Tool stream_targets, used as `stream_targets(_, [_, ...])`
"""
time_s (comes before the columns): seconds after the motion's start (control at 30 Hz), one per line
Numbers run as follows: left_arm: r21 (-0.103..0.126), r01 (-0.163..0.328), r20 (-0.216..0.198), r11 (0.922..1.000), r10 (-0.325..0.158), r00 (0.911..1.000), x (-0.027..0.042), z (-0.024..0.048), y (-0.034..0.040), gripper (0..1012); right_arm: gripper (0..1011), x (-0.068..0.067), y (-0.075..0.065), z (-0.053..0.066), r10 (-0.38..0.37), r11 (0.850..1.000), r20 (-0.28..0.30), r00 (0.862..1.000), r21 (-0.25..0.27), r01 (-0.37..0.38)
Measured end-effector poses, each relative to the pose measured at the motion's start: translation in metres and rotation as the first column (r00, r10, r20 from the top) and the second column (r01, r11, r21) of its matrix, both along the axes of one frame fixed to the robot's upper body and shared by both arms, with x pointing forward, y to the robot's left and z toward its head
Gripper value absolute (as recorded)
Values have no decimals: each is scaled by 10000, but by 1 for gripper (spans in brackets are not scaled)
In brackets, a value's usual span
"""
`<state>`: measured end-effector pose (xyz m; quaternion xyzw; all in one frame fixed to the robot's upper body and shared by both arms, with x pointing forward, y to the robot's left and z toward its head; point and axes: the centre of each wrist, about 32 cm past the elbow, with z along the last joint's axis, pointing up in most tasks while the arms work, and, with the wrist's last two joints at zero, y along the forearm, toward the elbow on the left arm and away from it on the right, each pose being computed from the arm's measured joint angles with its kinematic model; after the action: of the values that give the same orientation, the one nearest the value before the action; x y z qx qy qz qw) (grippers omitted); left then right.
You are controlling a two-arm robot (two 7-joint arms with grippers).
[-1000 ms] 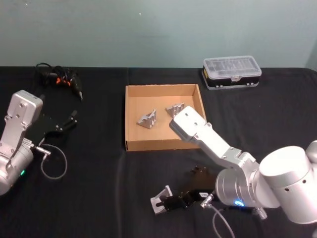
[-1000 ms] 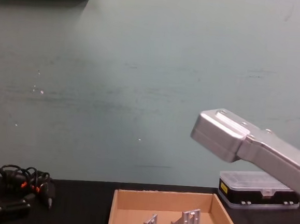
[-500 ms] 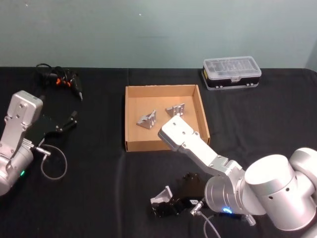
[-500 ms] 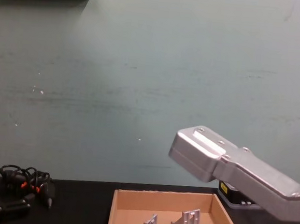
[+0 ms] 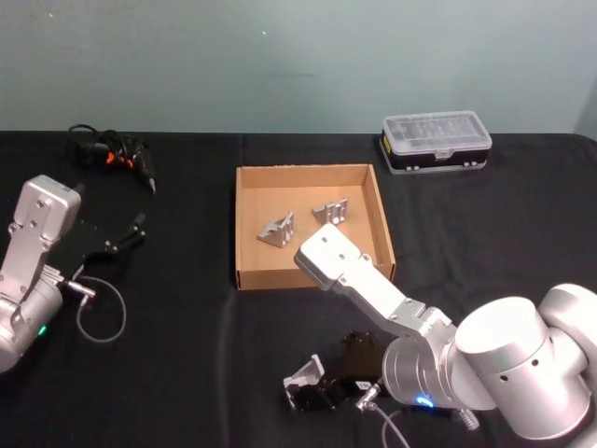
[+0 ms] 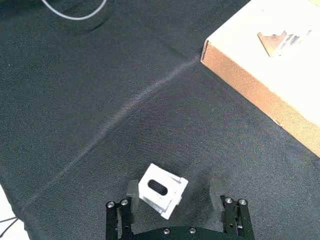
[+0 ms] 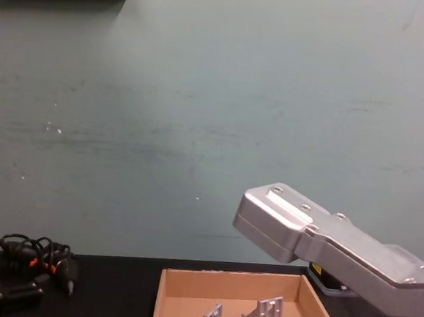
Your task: Use one hand to pick up the angle iron from the table and place it into the box.
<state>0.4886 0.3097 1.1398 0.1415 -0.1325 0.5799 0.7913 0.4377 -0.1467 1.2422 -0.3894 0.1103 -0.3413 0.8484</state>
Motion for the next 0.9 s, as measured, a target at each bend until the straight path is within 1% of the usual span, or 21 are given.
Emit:
stream_targets(0.13, [0,0,1,10000,0,10000,0,0,0,1005,850,-1,-1,1,1,10000,-3,10000,7,-1])
stream_targets(0.17, [0,0,1,10000,0,10000,0,0,0,1005,796,-1,-1,1,1,10000,-7,10000,11,-1])
stream_targets(0.27, [0,0,0,10000,0,10000,0,0,0,1004,741,-2,-2,2,3,10000,-10,10000,18,-3])
stream_targets(0.3, [0,0,0,10000,0,10000,0,0,0,1005,684,-2,-2,2,3,10000,-12,10000,22,-3])
stream_targets(0.37, [0,0,0,10000,0,10000,0,0,0,1005,650,-3,-3,2,4,10000,-13,10000,25,-4])
stream_targets(0.4, [1,0,-1,10000,0,10000,0,0,0,1005,593,-3,-3,3,3,10000,-13,10000,26,-3])
stream_targets(0.47, [0,1,0,10000,-1,10000,0,0,0,1005,544,-3,-4,3,2,10000,-12,10000,26,-2])
stream_targets(0.5, [0,0,0,10000,0,10000,0,0,0,1005,484,-3,-5,4,1,10000,-11,10000,28,-1])
stream_targets(0.67, [0,0,0,10000,0,10000,0,0,0,1004,339,-3,-6,5,1,10000,-7,10000,30,-1])
stream_targets(0.73, [0,0,0,10000,0,10000,0,0,0,1005,256,-3,-6,6,3,10000,-5,10000,32,-3])
stream_targets(0.77, [0,0,0,10000,0,10000,0,0,0,1005,242,-3,-6,6,4,10000,-7,10000,33,-4])
stream_targets(0.8, [0,0,0,10000,0,10000,0,0,0,1005,197,-3,-6,6,4,10000,-6,10000,34,-4])
stream_targets(0.9, [0,0,0,10000,0,10000,0,0,0,1005,123,-3,-6,6,5,10000,-9,10000,36,-5])
